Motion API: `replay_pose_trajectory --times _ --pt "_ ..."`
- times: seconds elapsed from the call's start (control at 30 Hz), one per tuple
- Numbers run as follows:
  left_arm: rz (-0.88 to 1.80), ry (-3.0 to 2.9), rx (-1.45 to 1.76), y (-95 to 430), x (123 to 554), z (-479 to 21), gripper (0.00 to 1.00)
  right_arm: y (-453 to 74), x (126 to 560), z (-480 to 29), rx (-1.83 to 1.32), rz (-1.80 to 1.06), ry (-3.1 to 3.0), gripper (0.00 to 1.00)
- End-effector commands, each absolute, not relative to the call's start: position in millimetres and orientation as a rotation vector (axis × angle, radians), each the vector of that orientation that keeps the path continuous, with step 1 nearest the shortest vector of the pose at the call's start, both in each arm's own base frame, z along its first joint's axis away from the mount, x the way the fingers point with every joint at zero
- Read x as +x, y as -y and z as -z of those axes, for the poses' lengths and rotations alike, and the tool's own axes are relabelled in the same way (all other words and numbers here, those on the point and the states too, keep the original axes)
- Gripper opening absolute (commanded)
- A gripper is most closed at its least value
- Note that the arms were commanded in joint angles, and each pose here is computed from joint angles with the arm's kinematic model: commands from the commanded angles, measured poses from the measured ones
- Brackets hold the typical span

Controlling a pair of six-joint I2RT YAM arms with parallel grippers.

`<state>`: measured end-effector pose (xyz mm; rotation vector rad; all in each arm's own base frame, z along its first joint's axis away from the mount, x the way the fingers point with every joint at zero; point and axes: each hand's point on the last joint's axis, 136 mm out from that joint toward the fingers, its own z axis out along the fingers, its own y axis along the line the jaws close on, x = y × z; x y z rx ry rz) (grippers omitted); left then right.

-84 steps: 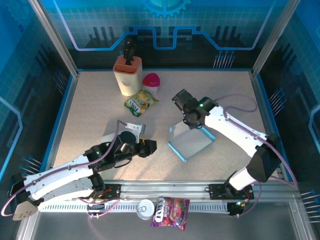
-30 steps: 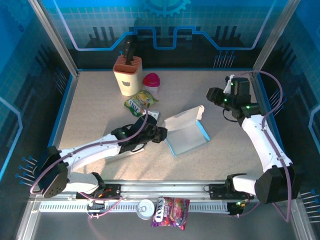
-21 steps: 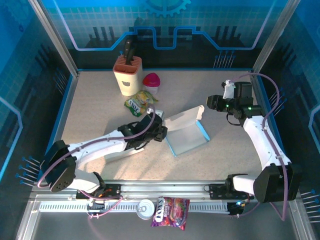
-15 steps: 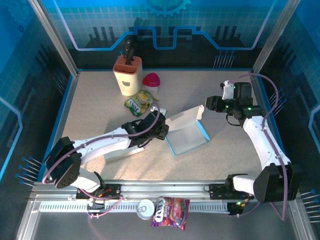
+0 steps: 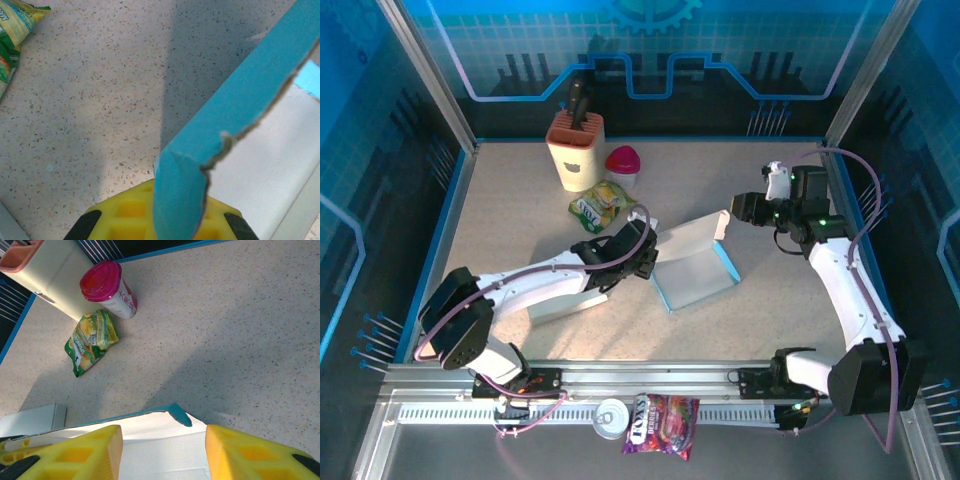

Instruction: Fold the paper box

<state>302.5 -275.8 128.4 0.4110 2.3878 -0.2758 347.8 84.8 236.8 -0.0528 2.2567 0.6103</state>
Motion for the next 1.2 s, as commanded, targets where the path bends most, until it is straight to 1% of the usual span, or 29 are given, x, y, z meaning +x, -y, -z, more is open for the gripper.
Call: replay_pose_trajectory --times 0.0,0.13,0.23,0.4,0.47,0.57,0.6,0.83,0.87,1.03,1.17 --pt "0.225 -2.370 0.457 271.6 309.1 -135.0 0.01 -81.7 338.2 -231.8 -0.064 -0.611 -2.265 0.47" --pt "0.256 -2.354 0.548 267.0 312.2 -139.5 0.00 -83.7 331.3 -231.3 -0.073 -0.622 -2.252 0.48" --pt "0.225 -2.324 0.659 260.4 317.9 -144.7 0.00 -89.1 325.2 -230.2 -0.099 -0.623 -2.240 0.49" --pt "0.239 -2.277 0.748 238.3 337.9 -151.7 0.00 -102.4 315.4 -217.1 -0.172 -0.563 -2.251 0.51" --pt "0.276 -2.276 0.759 232.4 344.2 -151.3 0.00 -108.8 312.0 -213.4 -0.214 -0.530 -2.245 0.54" --pt "0.280 -2.257 0.792 228.5 352.2 -149.4 0.00 -112.1 309.0 -196.1 -0.254 -0.465 -2.269 0.61" --pt "0.273 -2.249 0.798 228.2 355.2 -150.0 0.00 -112.5 310.9 -191.5 -0.257 -0.455 -2.276 0.61" --pt "0.266 -2.259 0.780 223.1 365.9 -145.7 0.00 -126.2 334.0 -169.2 -0.344 -0.380 -2.316 0.61" --pt "0.270 -2.257 0.779 223.6 366.1 -146.1 0.00 -129.4 340.8 -173.3 -0.358 -0.365 -2.311 0.60" --pt "0.269 -2.255 0.773 224.4 368.4 -146.8 0.00 -133.9 352.3 -162.8 -0.396 -0.279 -2.336 0.55" --pt "0.266 -2.261 0.772 224.9 370.4 -144.2 0.00 -136.6 359.5 -163.2 -0.406 -0.275 -2.321 0.51"
